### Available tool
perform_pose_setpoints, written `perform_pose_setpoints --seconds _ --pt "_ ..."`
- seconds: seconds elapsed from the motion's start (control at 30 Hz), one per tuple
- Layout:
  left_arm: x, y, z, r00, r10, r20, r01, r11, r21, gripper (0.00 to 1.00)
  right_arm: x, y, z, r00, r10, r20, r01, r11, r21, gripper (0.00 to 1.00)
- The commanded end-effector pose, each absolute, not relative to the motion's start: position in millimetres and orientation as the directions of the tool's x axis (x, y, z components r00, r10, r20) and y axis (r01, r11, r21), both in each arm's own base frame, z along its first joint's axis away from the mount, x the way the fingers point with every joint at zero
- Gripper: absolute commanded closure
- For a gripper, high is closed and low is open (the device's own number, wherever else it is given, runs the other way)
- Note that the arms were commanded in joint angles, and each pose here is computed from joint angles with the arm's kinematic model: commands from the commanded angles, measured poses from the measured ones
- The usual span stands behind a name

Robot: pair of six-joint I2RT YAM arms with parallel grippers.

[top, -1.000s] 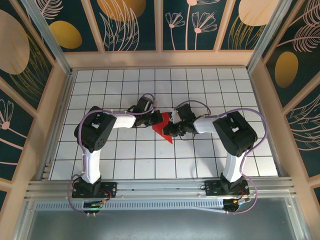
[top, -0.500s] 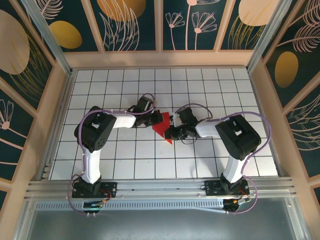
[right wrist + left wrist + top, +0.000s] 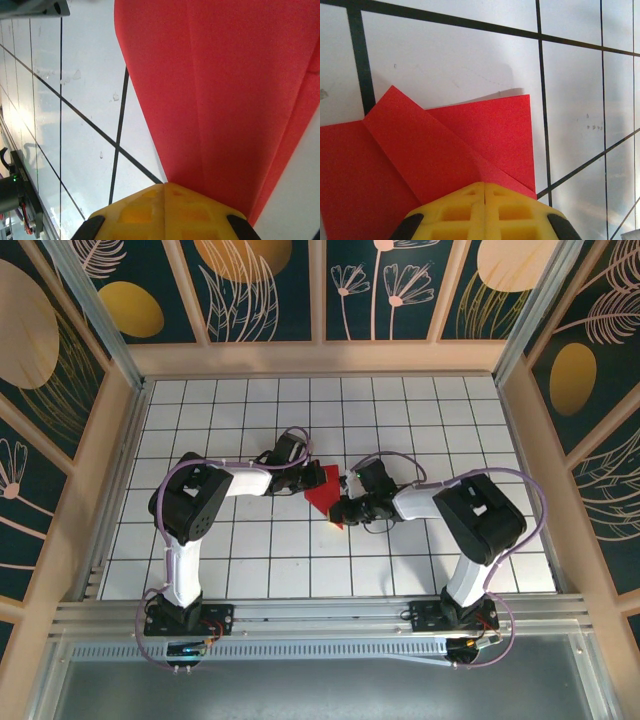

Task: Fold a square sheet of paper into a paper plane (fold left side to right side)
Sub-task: Fourth fold the wing at the center of the table.

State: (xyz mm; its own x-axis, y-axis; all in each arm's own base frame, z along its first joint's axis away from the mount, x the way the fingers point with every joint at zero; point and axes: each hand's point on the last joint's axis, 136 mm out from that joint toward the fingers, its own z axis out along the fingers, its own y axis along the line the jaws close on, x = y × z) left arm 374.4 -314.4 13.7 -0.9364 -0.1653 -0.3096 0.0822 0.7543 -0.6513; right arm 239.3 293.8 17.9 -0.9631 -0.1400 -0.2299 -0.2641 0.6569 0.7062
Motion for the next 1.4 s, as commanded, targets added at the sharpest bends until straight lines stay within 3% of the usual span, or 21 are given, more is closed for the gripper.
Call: perform_pose_setpoints --seconds 0.0,0.83,1.1,1.37 --pt "355.3 -277.6 -46.3 -0.959 -0.182 -0.215 -0.051 0.864 -0.501 1.00 197.7 280.1 -1.1 -0.982 -0.175 -0.068 -0.173 0.700 0.693 1.00" --pt "356.2 -279.2 -43.9 -0.960 -0.177 -0.218 -0.044 0.862 -0.505 1.00 173.0 271.1 -6.1 -0.985 -0.170 -0.035 -0.146 0.704 0.695 1.00" --pt "372.0 -310.7 10.5 -0.948 -0.155 -0.279 0.062 0.769 -0.637 1.00 210.0 267.2 51.1 -0.971 -0.120 -0.205 -0.231 0.679 0.696 1.00" --pt "393.9 -326.3 107.8 -0.879 -0.186 -0.439 0.206 0.684 -0.700 0.82 268.7 241.5 89.8 -0.919 -0.015 -0.393 -0.292 0.697 0.656 0.72"
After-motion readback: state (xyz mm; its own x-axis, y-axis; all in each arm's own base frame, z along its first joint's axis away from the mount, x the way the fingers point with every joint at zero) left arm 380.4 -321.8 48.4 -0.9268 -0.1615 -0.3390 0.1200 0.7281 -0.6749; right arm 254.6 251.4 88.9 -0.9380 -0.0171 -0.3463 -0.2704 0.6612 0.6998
